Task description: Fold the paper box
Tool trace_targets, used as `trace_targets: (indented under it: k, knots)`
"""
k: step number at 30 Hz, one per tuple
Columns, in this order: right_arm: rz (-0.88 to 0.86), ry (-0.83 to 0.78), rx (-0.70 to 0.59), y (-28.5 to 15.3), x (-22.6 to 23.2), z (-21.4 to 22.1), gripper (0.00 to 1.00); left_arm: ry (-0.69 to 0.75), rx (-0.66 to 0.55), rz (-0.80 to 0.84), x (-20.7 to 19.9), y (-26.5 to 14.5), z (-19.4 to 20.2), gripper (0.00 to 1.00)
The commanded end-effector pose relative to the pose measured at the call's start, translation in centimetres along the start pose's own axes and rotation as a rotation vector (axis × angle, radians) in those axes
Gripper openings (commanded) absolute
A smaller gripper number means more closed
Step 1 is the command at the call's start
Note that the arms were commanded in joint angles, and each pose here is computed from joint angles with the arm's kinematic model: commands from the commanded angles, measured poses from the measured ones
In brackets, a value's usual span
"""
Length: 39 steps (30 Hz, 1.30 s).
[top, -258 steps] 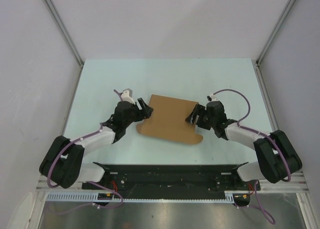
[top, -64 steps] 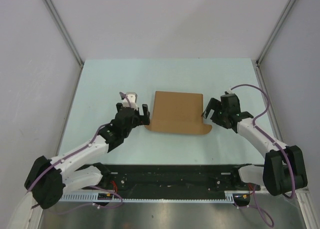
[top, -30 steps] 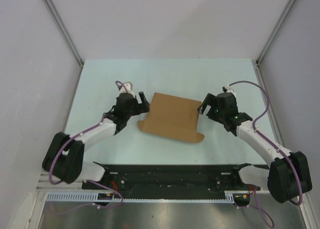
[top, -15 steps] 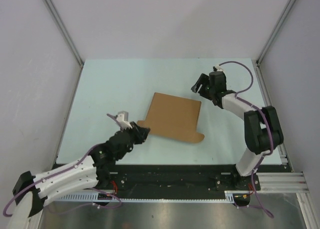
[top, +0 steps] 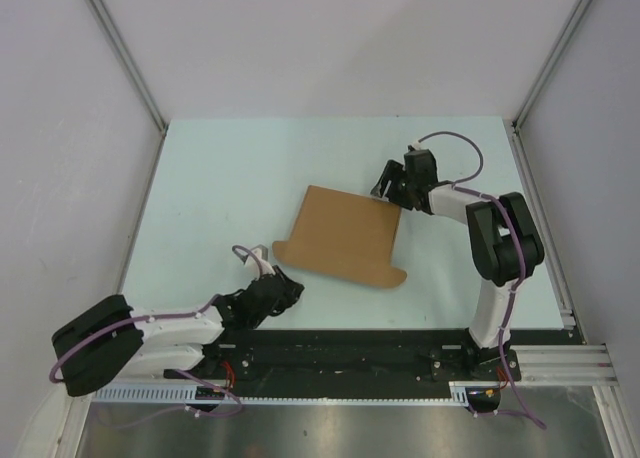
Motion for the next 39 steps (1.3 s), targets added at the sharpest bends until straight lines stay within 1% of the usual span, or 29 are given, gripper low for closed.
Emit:
trace_targets:
  k: [1,3,4,6,7,9,10,12,13,14,15,17,19,20,21,22,23,24,25,26,27,28,29,31,32,34,35,39]
  knots:
    - [0.020,-0.031,0.053,-1.8,-0.3,2.9,0.71,-0.077,-0.025,0.072,-2.4,1.3,-1.3,0.24]
    - [0.003,-0.019,0.049,-2.9,-0.2,3.4,0.71,-0.072,-0.035,0.051,-2.0,1.8,-1.7,0.25]
    - [0.019,-0.017,0.077,-3.3,-0.8,4.7,0.71,-0.068,-0.047,0.044,-2.0,2.0,-2.1,0.26]
    - [0.011,-0.023,0.081,-4.5,-0.6,5.4,0.71,-0.063,-0.063,0.023,-1.7,2.3,-2.6,0.29]
    - [0.022,-0.023,0.099,-4.9,-1.1,6.4,0.71,-0.062,-0.079,0.009,-1.3,2.5,-3.1,0.30]
    - [0.003,-0.040,0.120,-5.8,-0.7,7.6,0.70,-0.063,-0.098,-0.005,-0.9,2.6,-3.6,0.33]
    - [-0.015,-0.049,0.104,-6.7,-0.1,7.6,0.70,-0.070,-0.121,-0.016,-0.7,2.7,-4.4,0.34]
    - [-0.019,-0.063,0.122,-7.6,-0.1,8.9,0.70,-0.072,-0.143,-0.024,-0.4,2.9,-5.1,0.35]
    - [-0.031,-0.064,0.097,-8.3,0.2,8.6,0.71,-0.075,-0.164,-0.036,-0.3,3.0,-5.8,0.35]
    - [0.018,-0.061,0.117,-8.8,-0.3,9.2,0.71,-0.077,-0.175,-0.042,-0.3,3.1,-6.1,0.35]
    - [0.042,-0.057,0.092,-9.2,-0.4,8.7,0.73,-0.080,-0.180,-0.047,-0.2,3.2,-6.4,0.35]
    - [0.089,-0.052,-0.014,-10.7,-0.4,7.1,0.75,-0.092,-0.188,-0.069,0.0,3.4,-6.9,0.36]
    - [0.100,-0.033,-0.097,-11.8,-0.5,5.3,0.76,-0.099,-0.189,-0.098,0.4,3.3,-6.9,0.36]
    - [0.081,-0.033,-0.151,-12.8,0.0,4.3,0.76,-0.098,-0.177,-0.126,0.9,3.2,-6.6,0.36]
    - [0.059,-0.040,-0.178,-13.3,0.6,3.4,0.76,-0.103,-0.174,-0.139,1.1,3.0,-6.5,0.36]
    - [0.045,-0.045,-0.198,-13.6,0.9,2.9,0.76,-0.119,-0.178,-0.145,1.1,2.8,-6.5,0.36]
    - [0.029,-0.058,-0.202,-13.9,1.2,2.5,0.76,-0.114,-0.164,-0.189,1.8,2.5,-6.3,0.36]
    - [0.008,-0.068,-0.202,-14.0,1.7,2.3,0.76,-0.111,-0.165,-0.205,2.0,2.2,-6.3,0.35]
    - [-0.028,-0.078,-0.187,-13.9,1.9,2.4,0.76,-0.116,-0.204,-0.206,1.7,1.7,-7.0,0.36]
    - [-0.029,-0.088,-0.179,-13.7,2.0,2.5,0.76,-0.100,-0.201,-0.256,2.3,1.2,-6.9,0.36]
    - [-0.060,-0.097,-0.152,-13.6,2.3,2.9,0.77,-0.103,-0.228,-0.266,2.2,0.8,-7.3,0.38]
    - [-0.111,-0.115,-0.132,-13.5,2.8,3.1,0.77,-0.122,-0.290,-0.271,1.7,0.0,-8.5,0.39]
    - [-0.136,-0.142,-0.118,-13.3,3.5,3.7,0.77,-0.108,-0.297,-0.322,2.2,-0.7,-8.6,0.40]
    - [-0.182,-0.181,-0.095,-13.1,4.6,4.5,0.77,-0.131,-0.359,-0.301,1.1,-1.9,-10.1,0.45]
    - [-0.233,-0.212,-0.100,-13.0,5.7,5.0,0.76,-0.122,-0.376,-0.344,1.5,-2.5,-10.3,0.47]
    - [-0.284,-0.243,-0.077,-12.4,6.9,5.9,0.75,-0.141,-0.410,-0.330,0.9,-3.3,-11.3,0.47]
    - [-0.317,-0.274,-0.053,-12.4,7.9,6.9,0.73,-0.137,-0.414,-0.342,1.1,-3.6,-11.4,0.47]
    - [-0.377,-0.384,0.041,-11.1,9.5,9.7,0.70,-0.169,-0.464,-0.302,0.8,-4.8,-12.1,0.47]
Point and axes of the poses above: each gripper's point midway between its finger pads, its own y axis out along the fingers, its own x axis along the line the jaws close on, z = x × y, the point moved 9 cm from there along -y, back along the fingers, and after that the axes turned 2 degrees about -y, right-handed, at the moved point
